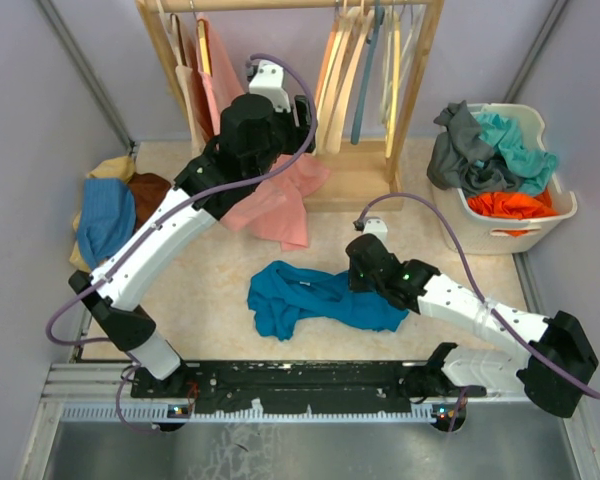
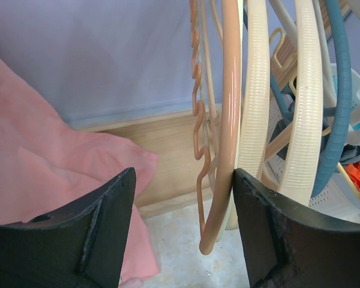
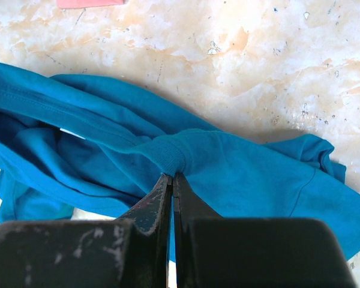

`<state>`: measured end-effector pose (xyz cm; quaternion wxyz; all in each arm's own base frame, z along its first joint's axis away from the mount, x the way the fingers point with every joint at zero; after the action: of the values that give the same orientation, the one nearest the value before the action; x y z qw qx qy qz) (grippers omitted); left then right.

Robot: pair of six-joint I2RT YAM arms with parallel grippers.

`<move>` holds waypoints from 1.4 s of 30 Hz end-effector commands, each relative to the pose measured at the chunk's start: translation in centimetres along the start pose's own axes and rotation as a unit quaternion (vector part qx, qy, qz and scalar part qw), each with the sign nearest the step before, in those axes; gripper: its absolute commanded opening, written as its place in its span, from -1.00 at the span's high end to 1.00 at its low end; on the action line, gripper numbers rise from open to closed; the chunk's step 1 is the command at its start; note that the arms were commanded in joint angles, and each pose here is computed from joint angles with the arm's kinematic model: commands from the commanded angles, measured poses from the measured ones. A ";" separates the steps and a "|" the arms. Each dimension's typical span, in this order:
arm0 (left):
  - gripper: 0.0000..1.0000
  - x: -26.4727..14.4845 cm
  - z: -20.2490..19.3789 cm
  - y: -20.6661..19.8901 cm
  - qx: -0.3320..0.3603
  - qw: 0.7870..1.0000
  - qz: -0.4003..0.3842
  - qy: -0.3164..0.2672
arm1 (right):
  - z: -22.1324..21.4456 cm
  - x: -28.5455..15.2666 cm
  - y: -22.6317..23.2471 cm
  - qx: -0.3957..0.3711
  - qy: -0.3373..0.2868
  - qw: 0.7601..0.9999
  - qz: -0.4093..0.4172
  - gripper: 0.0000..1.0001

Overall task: Place the t-shirt on the hanger
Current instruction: Pick up the hanger from the clothesline.

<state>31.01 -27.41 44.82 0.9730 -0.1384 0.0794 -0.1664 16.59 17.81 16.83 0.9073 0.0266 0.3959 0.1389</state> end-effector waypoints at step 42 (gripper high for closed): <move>-0.42 -2.0 0.7 4.0 0.044 0.994 0.090 -0.039 | 1.0 0.8 0.4 0.002 -0.015 1.000 0.011 1.00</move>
<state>30.90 -24.35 42.98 0.9894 -0.0864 0.0740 -0.0906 17.05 18.07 16.33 0.9040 0.0267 0.4024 0.1421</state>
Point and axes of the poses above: each gripper's point midway between its finger pads, its own x axis out along the fingers, its own y axis along the line the jaws close on, z = x × y, the point moved 8 cm from there along -x, back along the fingers, and after that the axes turned 6 degrees about -x, right-handed, at the moved point
